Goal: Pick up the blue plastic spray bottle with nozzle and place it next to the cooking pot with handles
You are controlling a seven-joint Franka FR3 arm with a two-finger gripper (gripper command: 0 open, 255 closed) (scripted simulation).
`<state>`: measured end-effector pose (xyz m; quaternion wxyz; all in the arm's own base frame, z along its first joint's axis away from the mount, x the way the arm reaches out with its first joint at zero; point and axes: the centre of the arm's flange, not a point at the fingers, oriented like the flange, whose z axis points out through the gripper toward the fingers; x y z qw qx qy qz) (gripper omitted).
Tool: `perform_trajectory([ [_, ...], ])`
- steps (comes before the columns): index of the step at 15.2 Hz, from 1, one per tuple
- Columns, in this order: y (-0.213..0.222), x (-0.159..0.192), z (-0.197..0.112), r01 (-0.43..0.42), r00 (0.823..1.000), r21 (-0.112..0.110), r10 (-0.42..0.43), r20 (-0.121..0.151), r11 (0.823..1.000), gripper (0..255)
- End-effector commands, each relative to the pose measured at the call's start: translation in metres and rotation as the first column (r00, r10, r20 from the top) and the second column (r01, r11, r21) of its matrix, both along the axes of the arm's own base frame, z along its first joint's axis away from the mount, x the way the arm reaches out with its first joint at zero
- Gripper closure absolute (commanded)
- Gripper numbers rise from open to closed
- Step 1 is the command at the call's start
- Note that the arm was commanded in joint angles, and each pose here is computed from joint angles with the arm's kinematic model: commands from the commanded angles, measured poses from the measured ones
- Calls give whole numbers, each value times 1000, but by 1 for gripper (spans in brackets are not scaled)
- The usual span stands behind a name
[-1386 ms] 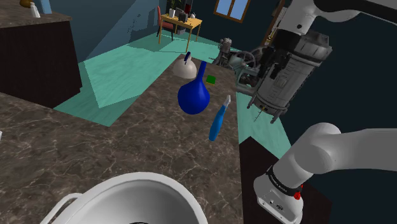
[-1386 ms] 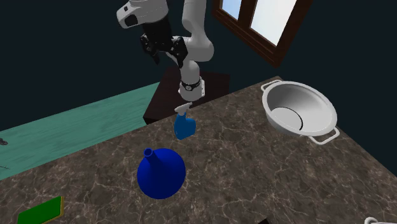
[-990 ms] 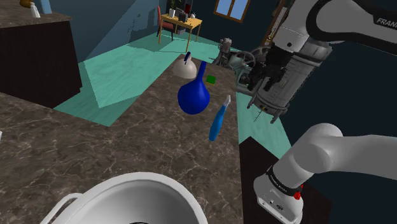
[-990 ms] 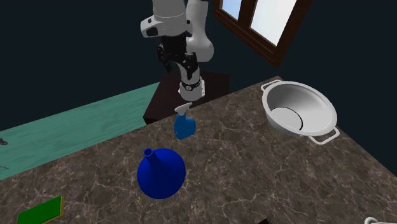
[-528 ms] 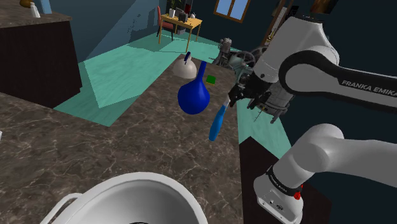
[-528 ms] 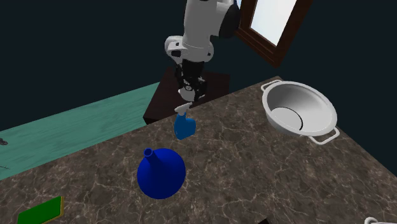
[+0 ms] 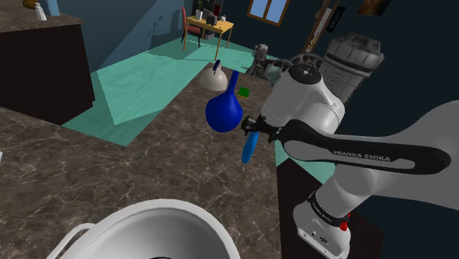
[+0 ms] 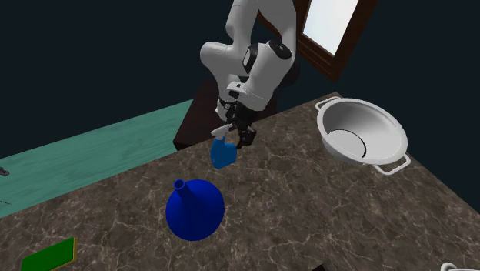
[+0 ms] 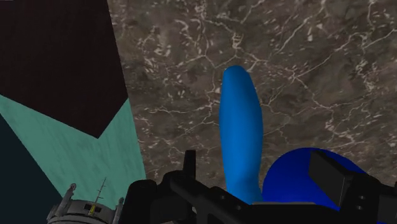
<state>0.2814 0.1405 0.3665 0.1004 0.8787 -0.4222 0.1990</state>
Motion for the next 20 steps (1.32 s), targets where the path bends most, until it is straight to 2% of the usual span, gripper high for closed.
perform_trajectory([
  [1, 2, 6, -13, 27, 999, -9, -26, 18, 1000, 0],
  [7, -11, 15, -44, 27, 999, -9, -26, 18, 1000, 0],
  [15, -11, 15, -44, 27, 999, -9, -26, 18, 1000, 0],
  [16, -11, 15, -44, 27, 999, -9, -26, 18, 1000, 255],
  [20, -11, 15, -44, 27, 999, -9, -26, 18, 1000, 255],
])
